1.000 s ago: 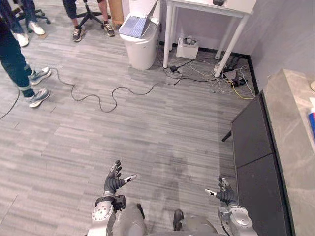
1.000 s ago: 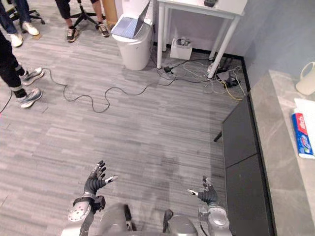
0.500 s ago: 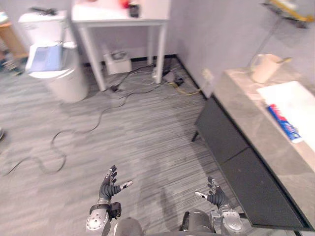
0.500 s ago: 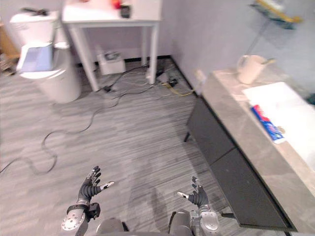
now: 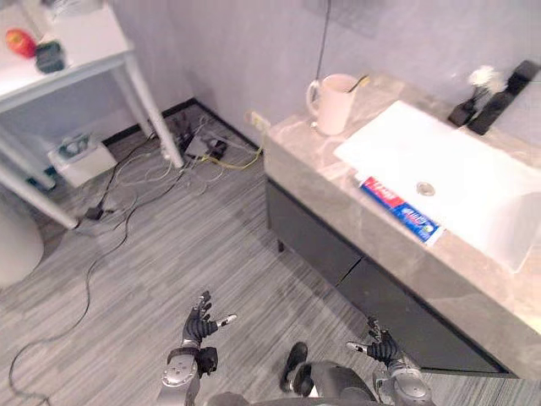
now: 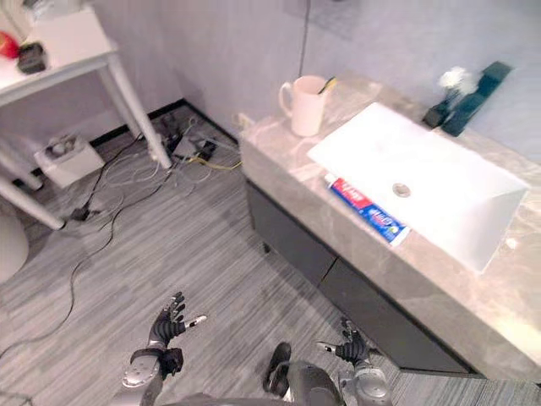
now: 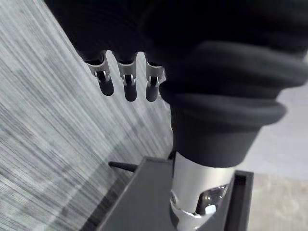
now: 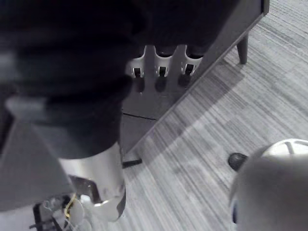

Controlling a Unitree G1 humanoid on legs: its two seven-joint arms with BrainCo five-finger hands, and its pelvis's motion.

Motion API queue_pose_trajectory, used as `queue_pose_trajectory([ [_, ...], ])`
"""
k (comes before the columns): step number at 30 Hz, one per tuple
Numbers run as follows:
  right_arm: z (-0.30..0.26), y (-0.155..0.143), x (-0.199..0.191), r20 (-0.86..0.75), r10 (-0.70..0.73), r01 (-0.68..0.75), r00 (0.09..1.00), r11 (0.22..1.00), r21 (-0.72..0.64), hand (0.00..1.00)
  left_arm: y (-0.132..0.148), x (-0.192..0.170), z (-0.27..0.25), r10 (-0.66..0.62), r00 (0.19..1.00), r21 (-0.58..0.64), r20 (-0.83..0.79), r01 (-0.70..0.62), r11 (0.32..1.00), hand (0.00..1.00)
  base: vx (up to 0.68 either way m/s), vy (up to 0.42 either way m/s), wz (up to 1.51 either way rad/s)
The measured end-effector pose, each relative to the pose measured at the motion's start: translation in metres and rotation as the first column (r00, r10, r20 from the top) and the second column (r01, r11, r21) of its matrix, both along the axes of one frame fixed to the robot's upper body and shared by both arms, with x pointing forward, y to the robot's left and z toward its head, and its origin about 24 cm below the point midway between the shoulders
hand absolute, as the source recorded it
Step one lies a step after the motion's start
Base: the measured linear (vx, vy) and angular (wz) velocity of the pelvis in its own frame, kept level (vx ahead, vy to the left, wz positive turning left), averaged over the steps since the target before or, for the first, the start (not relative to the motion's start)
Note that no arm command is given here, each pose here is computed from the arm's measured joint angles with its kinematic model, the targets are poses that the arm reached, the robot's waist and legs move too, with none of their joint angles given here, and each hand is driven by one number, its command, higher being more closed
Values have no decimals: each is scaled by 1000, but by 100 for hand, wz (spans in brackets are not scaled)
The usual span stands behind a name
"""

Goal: Organize washtable

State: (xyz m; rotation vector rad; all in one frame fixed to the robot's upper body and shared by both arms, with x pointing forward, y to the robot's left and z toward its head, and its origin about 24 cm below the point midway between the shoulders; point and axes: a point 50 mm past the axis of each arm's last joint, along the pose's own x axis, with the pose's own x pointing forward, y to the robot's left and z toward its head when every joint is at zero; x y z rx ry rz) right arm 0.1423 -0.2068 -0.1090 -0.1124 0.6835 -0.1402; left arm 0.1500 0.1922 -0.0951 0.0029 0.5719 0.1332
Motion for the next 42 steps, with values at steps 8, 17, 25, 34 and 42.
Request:
queue_pose_trajectory([
  [8, 15, 9, 9, 97, -9, 8, 995, 1000, 15, 0, -11, -14, -5, 27, 999, -37, -26, -28, 999, 0, 219, 245, -125],
  [17, 1, 36, 17, 33, 94, -96, 995, 994, 45, 0, 18, -16, -6, 33, 998, 60, -45, -30, 998, 0, 117, 143, -80],
  [25, -3, 8, 11, -27, 96, -97, 995, 995, -36, 0, 11, -17, -12, 33, 997, 36, -66, -31, 999, 0, 57, 7, -10],
  [34, 1, 1, 18, 3, 47, -47, 999, 998, -35, 0, 9, -35, -24, 55, 988, 23, -145, -53, 998, 0, -10, 51, -30],
  [42, -5, -9, 11, -37, -1, -1, 999, 998, -56, 0, 13, -35, -27, 100, 982, 37, -162, -95, 995, 0, 74, 112, -28],
])
